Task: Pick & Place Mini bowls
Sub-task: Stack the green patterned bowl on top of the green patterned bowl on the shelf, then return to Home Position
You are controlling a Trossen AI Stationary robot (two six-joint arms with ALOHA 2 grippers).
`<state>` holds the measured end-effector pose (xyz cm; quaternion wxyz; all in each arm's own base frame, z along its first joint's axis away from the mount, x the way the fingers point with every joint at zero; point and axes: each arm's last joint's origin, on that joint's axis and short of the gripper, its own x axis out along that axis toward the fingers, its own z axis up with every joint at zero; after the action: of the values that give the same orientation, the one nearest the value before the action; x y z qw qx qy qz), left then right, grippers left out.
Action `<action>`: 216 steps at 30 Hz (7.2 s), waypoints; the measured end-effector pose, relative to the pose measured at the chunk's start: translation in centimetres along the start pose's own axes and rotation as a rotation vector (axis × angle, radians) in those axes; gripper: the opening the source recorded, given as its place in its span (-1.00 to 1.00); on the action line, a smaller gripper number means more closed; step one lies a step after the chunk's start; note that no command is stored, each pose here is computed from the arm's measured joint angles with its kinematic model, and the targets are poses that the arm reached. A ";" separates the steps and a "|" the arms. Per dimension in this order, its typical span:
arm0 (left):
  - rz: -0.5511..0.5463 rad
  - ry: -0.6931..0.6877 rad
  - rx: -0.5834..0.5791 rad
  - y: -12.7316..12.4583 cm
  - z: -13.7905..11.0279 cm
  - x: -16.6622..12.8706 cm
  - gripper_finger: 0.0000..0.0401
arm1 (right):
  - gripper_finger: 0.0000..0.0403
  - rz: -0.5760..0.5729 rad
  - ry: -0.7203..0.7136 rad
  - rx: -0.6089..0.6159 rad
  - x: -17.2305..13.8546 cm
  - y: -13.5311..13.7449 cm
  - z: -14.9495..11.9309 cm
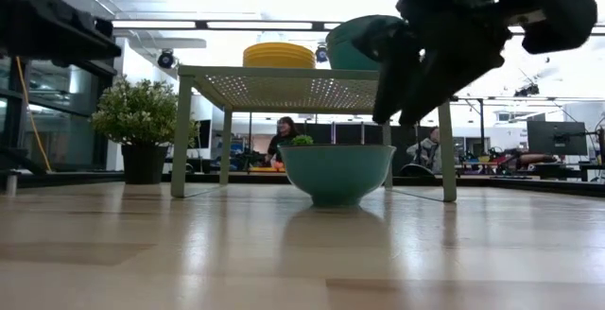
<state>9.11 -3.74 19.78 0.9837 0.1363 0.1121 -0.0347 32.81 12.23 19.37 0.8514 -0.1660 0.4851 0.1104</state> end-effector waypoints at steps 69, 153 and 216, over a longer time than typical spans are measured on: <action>-0.132 -0.134 0.045 -0.7 -2.5 -0.4 -0.48 | -0.97 -0.159 0.110 -0.163 3.9 0.9 -0.7; -0.133 -0.133 0.045 -0.7 -2.5 -0.3 -0.48 | -1.00 -0.189 0.248 0.370 -17.2 -15.1 6.2; -0.132 -0.133 0.045 -0.7 -2.5 -0.3 -0.48 | -0.97 -0.133 -0.107 0.336 -26.1 -10.9 3.5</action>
<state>8.17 -3.68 17.32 0.9812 0.1480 0.0544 -0.1111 26.23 2.86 45.49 0.8972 -0.0471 0.4387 -0.0202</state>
